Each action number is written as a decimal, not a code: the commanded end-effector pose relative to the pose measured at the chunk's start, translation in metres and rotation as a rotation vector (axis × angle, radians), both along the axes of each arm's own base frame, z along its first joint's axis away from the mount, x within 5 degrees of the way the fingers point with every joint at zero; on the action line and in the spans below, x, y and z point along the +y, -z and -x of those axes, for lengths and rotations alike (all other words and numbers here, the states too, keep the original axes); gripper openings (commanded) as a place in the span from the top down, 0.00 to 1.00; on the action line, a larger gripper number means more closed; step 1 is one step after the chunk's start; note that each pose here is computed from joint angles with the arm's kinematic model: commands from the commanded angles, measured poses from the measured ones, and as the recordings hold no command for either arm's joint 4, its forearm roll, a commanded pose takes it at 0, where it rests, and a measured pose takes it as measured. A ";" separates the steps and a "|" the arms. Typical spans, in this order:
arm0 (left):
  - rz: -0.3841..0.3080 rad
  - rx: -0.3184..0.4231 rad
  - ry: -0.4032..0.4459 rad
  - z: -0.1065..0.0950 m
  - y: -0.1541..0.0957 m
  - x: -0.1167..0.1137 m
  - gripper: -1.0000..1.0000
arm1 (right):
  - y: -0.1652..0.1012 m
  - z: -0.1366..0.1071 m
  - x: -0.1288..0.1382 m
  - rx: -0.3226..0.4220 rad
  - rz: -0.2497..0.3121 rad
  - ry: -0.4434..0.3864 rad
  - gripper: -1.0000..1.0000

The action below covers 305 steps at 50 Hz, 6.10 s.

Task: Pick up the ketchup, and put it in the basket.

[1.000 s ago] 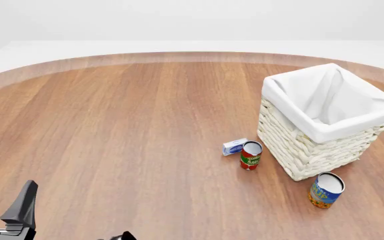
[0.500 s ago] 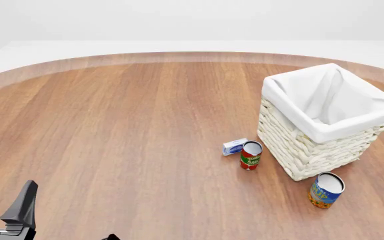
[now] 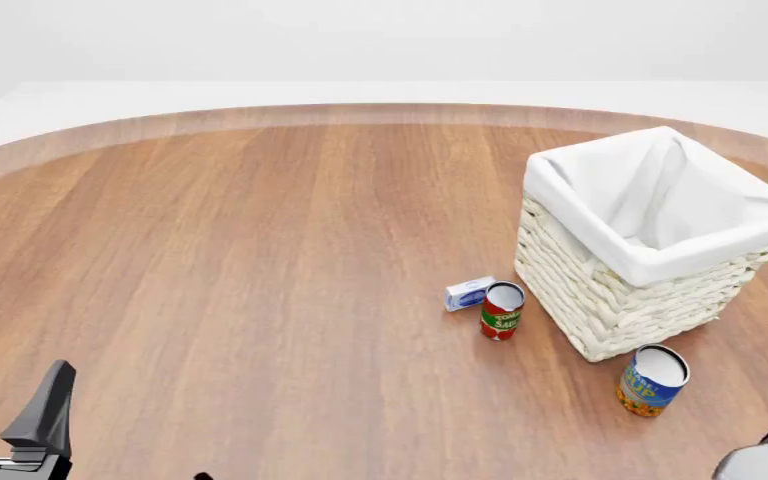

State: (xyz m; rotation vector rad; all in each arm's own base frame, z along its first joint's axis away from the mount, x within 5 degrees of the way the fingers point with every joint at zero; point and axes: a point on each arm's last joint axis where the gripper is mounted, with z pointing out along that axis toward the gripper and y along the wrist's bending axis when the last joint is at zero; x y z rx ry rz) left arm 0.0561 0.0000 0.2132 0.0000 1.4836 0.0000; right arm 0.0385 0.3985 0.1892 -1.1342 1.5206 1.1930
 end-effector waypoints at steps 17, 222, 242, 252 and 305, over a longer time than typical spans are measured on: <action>0.000 0.000 0.000 0.000 0.000 0.000 0.00 | 0.015 -0.007 0.024 0.009 0.035 0.012 0.00; 0.000 0.000 0.000 0.000 0.000 0.000 0.00 | -0.043 -0.186 -0.023 0.034 -0.182 0.450 1.00; 0.000 0.000 0.000 0.000 0.000 0.000 0.00 | -0.079 -0.219 -0.065 -0.046 -0.250 0.560 1.00; 0.000 0.000 0.000 0.000 0.000 0.000 0.00 | -0.095 -0.236 -0.098 -0.109 -0.262 0.640 1.00; 0.000 0.000 0.000 0.000 0.000 0.000 0.00 | -0.123 -0.240 -0.227 -0.266 -0.319 0.910 1.00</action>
